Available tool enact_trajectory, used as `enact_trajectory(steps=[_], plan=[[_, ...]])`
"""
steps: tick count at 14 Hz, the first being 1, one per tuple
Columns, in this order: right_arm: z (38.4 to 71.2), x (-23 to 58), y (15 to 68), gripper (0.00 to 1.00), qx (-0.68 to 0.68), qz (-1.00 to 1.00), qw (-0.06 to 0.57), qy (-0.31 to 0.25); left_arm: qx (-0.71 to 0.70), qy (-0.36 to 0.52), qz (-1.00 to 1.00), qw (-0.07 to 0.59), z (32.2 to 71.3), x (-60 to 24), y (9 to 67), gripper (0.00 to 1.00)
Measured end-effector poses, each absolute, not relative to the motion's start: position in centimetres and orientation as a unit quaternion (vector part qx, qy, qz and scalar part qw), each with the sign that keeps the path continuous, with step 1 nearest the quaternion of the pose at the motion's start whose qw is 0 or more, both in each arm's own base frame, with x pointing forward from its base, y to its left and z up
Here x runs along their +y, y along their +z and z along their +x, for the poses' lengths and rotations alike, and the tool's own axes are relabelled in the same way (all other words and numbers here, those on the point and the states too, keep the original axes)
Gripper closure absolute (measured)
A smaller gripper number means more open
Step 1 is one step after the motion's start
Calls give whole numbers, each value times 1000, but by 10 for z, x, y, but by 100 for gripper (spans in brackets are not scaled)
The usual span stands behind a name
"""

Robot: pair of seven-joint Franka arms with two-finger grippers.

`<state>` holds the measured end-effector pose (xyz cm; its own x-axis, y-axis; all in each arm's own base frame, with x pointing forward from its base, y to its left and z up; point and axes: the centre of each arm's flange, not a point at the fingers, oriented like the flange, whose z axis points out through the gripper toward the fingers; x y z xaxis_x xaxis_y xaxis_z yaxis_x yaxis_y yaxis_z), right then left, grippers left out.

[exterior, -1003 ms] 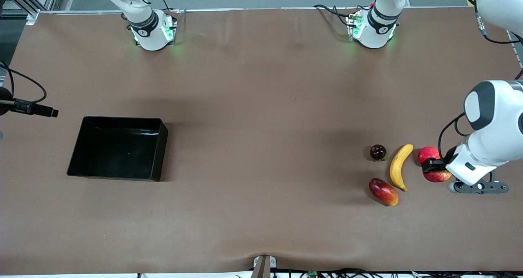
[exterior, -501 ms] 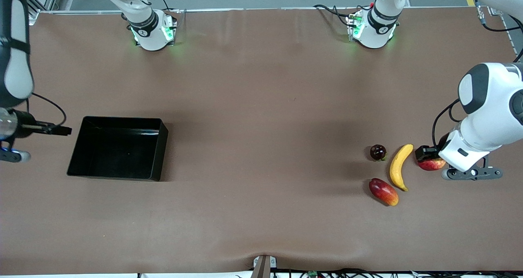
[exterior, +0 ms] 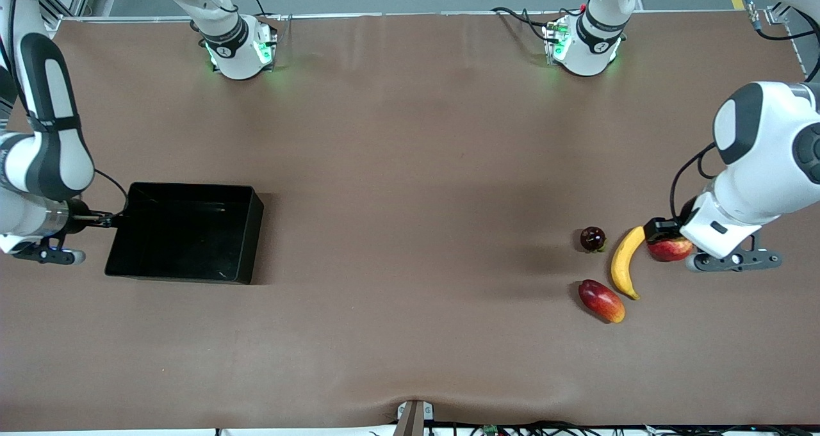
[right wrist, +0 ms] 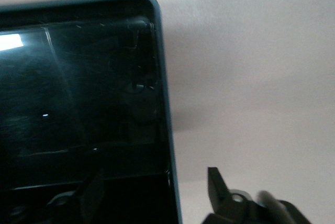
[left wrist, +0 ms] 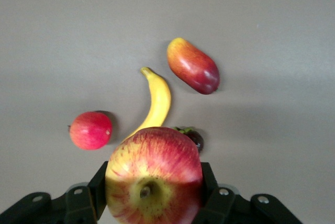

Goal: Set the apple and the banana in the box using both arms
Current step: 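Push the black box toward the fruit with the right gripper while the left holds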

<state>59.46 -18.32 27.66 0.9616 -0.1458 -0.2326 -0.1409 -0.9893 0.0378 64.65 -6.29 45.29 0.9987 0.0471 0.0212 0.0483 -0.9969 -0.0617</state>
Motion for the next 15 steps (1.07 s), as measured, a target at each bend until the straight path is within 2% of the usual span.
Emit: enact_trajectory(steps=[2, 4, 7, 10, 13, 15], plan=[[590, -188, 259, 44, -69, 990, 7, -125, -35, -6, -999, 29, 642, -81, 456, 30], [589, -190, 255, 62, -58, 990, 4, -128, -43, -5, -999, 27, 639, -93, 458, 30], [590, -189, 256, 95, -39, 991, 0, -128, -46, -4, -999, 26, 638, -96, 458, 30], [595, -179, 273, 94, -32, 987, -21, -157, -47, -2, -999, 26, 638, -95, 457, 30], [614, -150, 335, 94, -32, 976, -102, -189, -47, 2, -999, 28, 637, -95, 456, 30], [625, -123, 369, 94, -22, 968, -163, -187, -47, 3, -999, 28, 636, -95, 456, 30]])
